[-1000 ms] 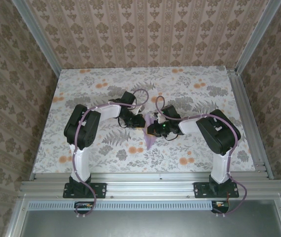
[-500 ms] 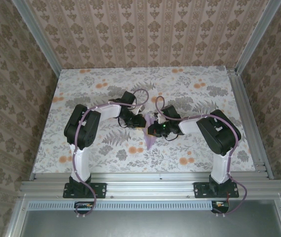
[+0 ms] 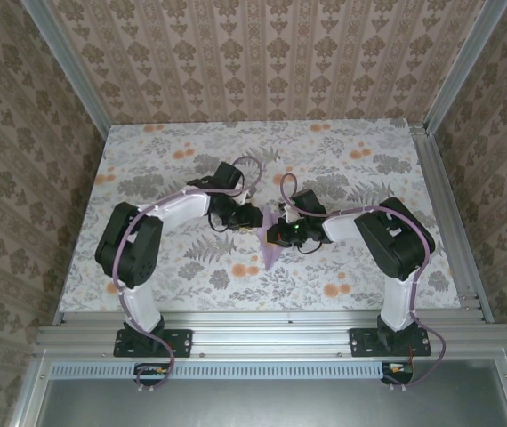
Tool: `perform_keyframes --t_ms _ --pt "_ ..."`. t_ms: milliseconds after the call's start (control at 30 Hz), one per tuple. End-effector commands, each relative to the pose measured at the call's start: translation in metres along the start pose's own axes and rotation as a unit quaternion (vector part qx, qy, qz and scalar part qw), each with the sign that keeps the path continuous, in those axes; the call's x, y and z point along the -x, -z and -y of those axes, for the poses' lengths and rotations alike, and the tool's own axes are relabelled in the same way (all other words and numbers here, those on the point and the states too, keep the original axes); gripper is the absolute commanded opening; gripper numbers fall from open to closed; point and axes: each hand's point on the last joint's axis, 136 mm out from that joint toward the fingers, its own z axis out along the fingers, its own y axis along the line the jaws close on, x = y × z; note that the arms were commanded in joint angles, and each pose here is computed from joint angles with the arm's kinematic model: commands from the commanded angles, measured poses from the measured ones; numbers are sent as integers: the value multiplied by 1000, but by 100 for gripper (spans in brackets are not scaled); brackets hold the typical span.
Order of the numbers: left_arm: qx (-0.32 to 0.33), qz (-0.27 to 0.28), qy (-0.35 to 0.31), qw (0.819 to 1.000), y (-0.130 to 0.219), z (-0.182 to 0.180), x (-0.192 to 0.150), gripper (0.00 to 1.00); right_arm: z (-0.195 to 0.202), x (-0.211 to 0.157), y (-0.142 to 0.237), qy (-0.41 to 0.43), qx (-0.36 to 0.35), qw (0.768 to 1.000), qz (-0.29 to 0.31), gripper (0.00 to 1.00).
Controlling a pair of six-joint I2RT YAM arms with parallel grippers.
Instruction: Fold a paper plane with a square sheet of paper (pick it up from the middle)
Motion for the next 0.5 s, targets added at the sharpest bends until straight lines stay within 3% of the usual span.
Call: perform_keyframes --t_ms 0,200,467 --pt "9 6 51 999 -7 -6 -11 39 17 -16 -1 -19 -31 999 -21 8" --pt "-12 17 70 997 -20 5 -12 39 16 -15 -1 -18 -28 999 -21 8" --pt "8 8 72 997 -30 -5 -14 33 14 -16 0 -16 -25 999 -20 7"
